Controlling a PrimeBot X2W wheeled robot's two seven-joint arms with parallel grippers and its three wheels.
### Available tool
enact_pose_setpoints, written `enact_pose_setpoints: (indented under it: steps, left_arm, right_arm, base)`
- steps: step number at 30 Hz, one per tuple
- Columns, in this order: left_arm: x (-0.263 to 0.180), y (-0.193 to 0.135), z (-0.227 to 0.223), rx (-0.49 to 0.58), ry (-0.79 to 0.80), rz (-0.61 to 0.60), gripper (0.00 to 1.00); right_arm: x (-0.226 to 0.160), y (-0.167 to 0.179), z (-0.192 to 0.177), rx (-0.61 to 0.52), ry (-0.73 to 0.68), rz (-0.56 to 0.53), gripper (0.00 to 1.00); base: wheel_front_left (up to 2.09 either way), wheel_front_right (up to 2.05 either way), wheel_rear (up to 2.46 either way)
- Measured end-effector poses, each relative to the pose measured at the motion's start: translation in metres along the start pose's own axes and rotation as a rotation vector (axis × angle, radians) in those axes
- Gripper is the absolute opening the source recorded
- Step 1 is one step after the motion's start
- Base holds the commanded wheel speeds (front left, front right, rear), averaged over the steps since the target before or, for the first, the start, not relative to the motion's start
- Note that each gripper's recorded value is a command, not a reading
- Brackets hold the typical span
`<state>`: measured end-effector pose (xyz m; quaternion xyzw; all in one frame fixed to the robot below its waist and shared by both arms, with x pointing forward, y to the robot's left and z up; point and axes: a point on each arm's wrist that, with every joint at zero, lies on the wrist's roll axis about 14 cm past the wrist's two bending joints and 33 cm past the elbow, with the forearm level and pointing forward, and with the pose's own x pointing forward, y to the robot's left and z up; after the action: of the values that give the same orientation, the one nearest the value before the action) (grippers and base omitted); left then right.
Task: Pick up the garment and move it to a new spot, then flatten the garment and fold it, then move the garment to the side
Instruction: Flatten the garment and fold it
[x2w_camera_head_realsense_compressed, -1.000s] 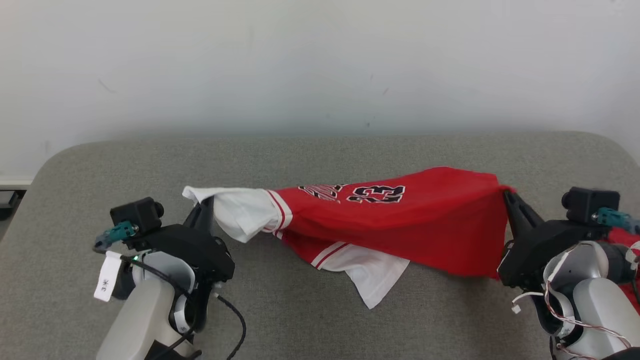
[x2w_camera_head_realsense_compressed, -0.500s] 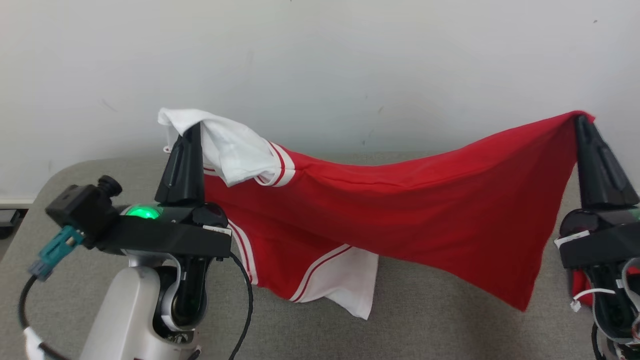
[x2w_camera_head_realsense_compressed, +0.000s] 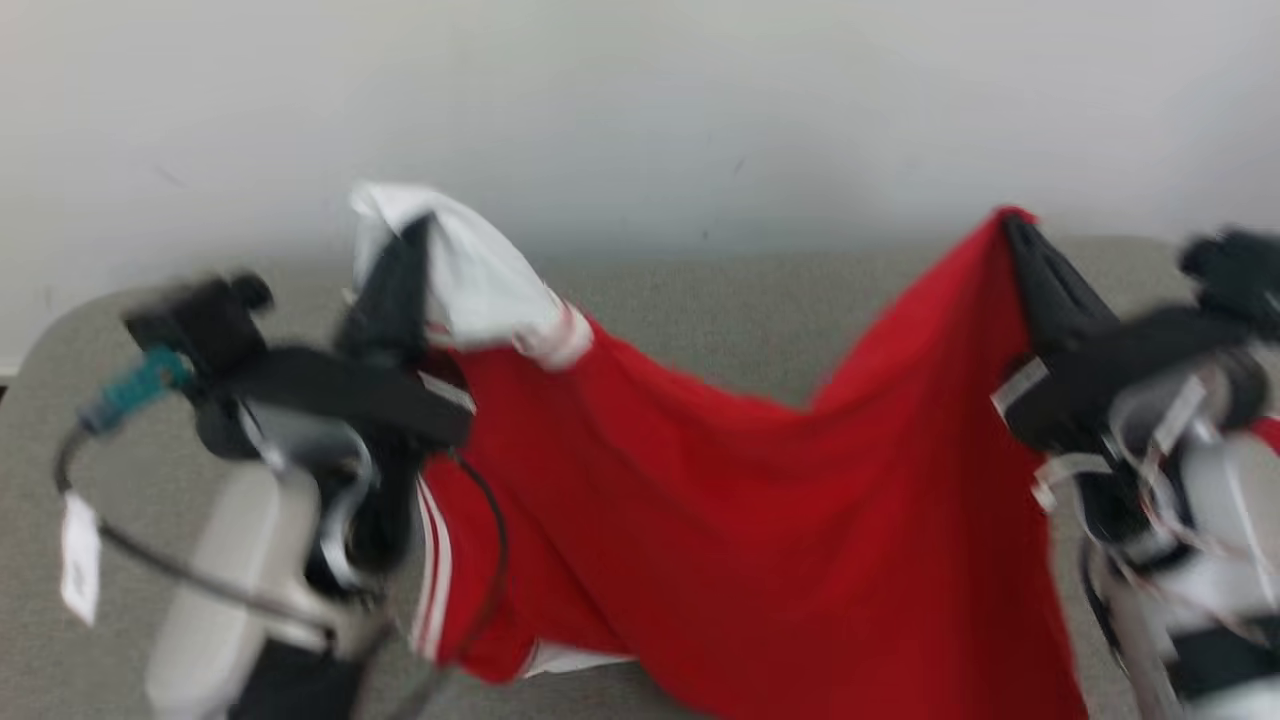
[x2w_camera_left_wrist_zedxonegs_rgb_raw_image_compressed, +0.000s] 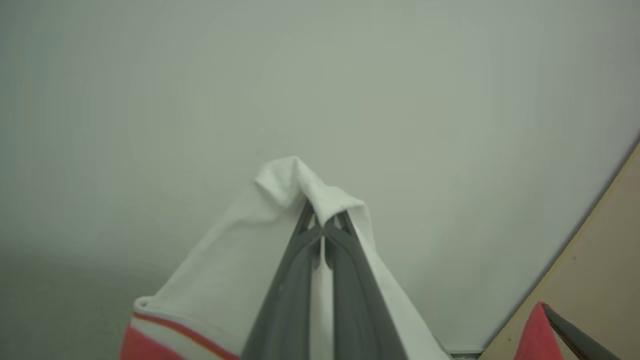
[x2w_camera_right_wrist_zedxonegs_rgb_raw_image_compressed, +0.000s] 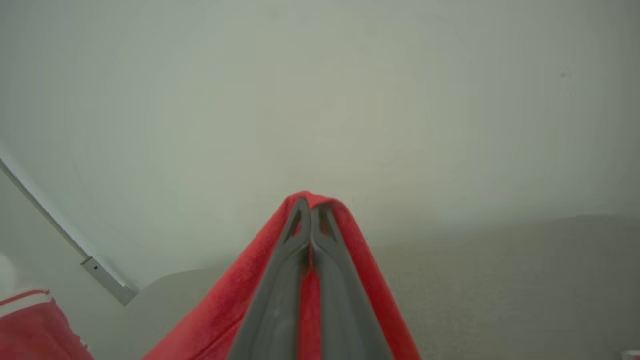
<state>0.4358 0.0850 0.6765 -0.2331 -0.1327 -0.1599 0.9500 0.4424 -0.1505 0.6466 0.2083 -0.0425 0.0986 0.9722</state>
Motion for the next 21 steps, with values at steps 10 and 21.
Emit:
enact_pose_setpoints:
  steps: [10,21]
  left_arm:
    - [0.084,-0.057,0.151,0.142,-0.477,-0.14,0.0]
    - [0.06,0.0,0.017,0.168,-0.102,-0.054,0.0]
  right_arm:
    - [0.065,0.032,0.185,-0.188,-0.469,0.048,0.0]
    - [0.063,-0.042,0.001,-0.256,0.036,-0.062,0.0]
  base:
    - [0.0,0.0,0.0]
    - [0.0,0.0,0.0]
